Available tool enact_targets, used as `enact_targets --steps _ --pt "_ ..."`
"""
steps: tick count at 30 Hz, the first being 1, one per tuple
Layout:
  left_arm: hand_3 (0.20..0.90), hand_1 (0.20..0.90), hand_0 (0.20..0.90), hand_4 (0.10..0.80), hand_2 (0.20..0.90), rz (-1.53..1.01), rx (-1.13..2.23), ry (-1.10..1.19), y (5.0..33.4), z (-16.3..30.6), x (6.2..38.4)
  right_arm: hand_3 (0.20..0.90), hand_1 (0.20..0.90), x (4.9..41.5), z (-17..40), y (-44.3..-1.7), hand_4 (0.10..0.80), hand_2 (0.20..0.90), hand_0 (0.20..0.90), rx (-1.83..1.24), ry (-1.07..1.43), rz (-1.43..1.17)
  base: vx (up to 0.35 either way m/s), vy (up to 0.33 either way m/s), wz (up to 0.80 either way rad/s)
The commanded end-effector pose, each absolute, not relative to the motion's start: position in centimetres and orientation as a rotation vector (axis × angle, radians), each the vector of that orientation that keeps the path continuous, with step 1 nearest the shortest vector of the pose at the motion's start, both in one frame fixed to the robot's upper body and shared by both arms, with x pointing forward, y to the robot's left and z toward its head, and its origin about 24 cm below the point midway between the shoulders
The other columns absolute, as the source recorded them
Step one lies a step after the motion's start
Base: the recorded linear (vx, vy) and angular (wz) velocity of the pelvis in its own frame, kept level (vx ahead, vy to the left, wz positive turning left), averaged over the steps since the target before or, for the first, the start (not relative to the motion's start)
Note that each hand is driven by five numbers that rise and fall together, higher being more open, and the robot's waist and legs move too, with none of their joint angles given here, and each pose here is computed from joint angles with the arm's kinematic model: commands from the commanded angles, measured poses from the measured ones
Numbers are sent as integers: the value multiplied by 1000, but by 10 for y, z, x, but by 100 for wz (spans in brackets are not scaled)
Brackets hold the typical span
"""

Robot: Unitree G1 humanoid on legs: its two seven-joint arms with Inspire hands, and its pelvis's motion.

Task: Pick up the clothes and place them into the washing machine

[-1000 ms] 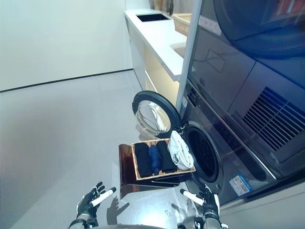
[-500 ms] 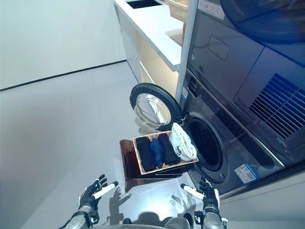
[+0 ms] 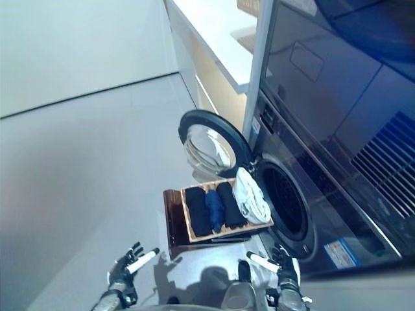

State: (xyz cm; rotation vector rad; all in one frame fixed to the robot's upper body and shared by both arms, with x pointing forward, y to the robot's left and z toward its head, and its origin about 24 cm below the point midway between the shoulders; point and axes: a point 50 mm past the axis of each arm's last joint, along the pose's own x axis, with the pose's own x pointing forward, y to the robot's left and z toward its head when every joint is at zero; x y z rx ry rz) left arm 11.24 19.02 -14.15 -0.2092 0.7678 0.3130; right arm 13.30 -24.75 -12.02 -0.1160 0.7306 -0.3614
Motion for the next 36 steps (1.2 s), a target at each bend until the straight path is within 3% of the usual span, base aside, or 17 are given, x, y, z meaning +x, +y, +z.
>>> enact_targets --steps 1,26,36 --pt "900 900 900 800 900 355 -150 601 230 -119 144 900 900 169 -101 -240 800 900 900 -85 562 -356 101 -161 18" --pt "900 900 900 800 900 310 -138 558 213 -111 178 900 900 165 -95 -271 800 900 900 -72 536 -516 85 -125 20" --pt "900 900 900 800 900 349 -155 589 218 -117 167 900 900 175 -94 -264 800 900 900 -68 518 -507 194 85 -38"
